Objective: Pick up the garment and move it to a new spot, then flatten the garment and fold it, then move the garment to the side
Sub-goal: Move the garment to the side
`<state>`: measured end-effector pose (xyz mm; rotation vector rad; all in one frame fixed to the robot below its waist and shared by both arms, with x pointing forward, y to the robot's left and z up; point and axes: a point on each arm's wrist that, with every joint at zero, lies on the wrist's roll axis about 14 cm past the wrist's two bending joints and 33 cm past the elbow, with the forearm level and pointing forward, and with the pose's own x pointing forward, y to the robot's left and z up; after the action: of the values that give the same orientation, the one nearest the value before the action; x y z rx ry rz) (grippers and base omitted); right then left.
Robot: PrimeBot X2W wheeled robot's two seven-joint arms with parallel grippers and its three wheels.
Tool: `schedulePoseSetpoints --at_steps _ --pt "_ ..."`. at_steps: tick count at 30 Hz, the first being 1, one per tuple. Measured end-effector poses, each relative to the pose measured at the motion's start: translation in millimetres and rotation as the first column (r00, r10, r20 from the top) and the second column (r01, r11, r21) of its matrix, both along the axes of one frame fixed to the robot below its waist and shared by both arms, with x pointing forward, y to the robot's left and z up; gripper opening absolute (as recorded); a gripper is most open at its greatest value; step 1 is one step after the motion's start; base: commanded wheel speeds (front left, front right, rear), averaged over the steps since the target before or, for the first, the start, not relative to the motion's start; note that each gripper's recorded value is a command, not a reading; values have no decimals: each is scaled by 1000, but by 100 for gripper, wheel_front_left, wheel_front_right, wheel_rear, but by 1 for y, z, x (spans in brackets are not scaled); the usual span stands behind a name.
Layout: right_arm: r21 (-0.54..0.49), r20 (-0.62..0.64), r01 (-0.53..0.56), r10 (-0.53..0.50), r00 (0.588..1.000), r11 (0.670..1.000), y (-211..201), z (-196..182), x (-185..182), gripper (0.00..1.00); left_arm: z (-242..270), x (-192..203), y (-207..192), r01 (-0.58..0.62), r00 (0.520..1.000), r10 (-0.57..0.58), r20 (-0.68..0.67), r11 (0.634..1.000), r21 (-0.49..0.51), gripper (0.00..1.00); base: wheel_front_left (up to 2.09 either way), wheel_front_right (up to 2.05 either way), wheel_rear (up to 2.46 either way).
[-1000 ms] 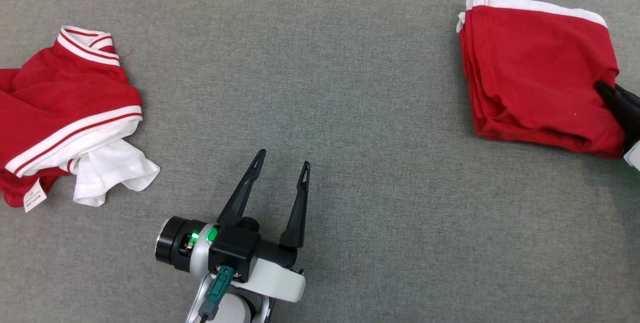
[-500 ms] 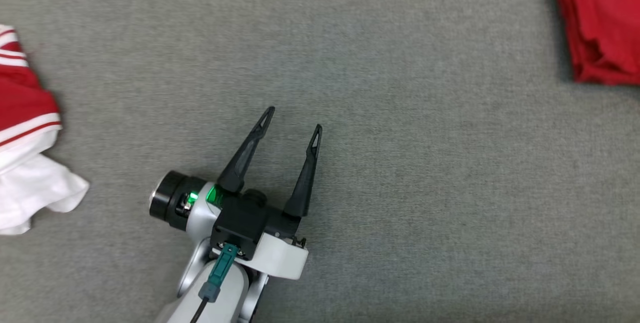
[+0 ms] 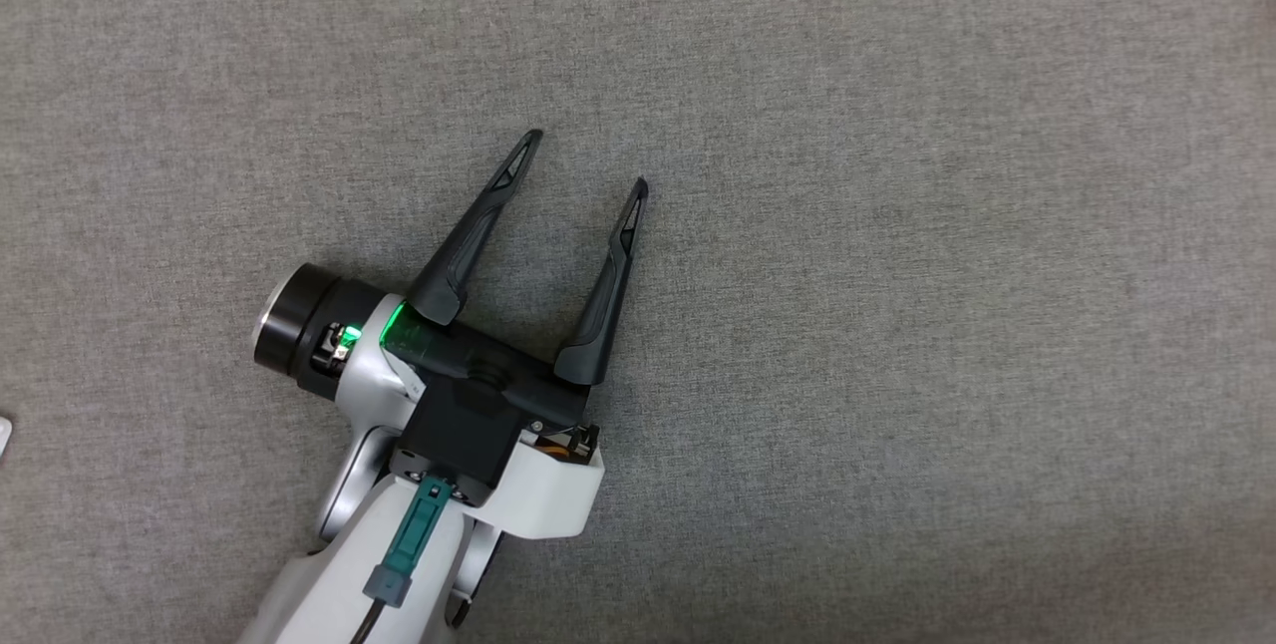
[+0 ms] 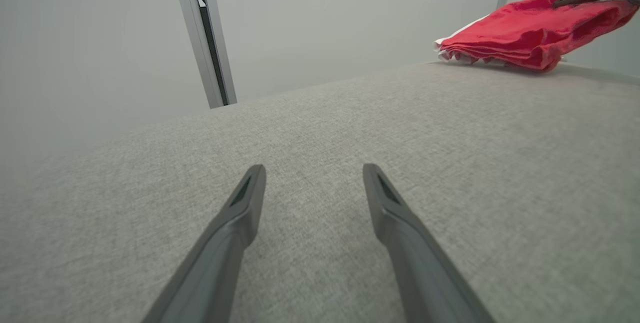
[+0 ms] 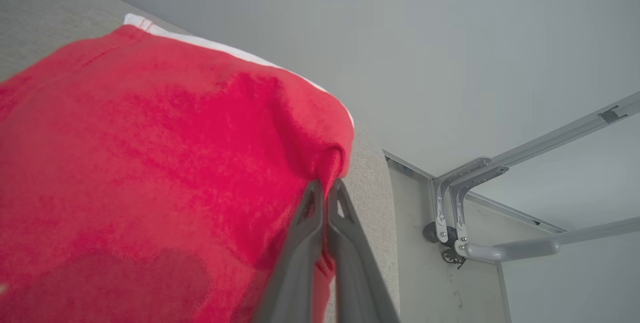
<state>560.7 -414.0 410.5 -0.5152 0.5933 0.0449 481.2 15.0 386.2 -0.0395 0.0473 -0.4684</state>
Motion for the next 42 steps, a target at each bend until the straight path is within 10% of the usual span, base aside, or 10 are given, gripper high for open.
schedulePoseSetpoints --at_steps 2,4,13,21,32,42 --pt "-43 8 -7 7 1000 999 -6 3 5 21 -1 1 -1 4 1000 -4 2 1000 -3 100 0 0 0" --pt "-89 49 -7 12 999 996 -14 13 16 98 -2 2 -1 3 1000 -3 3 1000 -3 100 0 0 0" --pt "-131 108 -6 20 994 991 -8 18 30 100 10 0 5 -34 999 34 2 999 -4 100 0 0 0" --pt "84 153 -125 111 982 989 78 -8 5 100 29 -22 24 -109 994 110 -18 994 12 100 0 0 0" --pt "428 352 -323 173 920 844 240 16 -52 100 69 -51 81 -318 948 318 7 948 -13 100 0 0 0" --pt "492 542 -367 52 839 790 281 79 -121 100 95 -93 114 -418 907 419 35 908 -37 100 0 0 0"
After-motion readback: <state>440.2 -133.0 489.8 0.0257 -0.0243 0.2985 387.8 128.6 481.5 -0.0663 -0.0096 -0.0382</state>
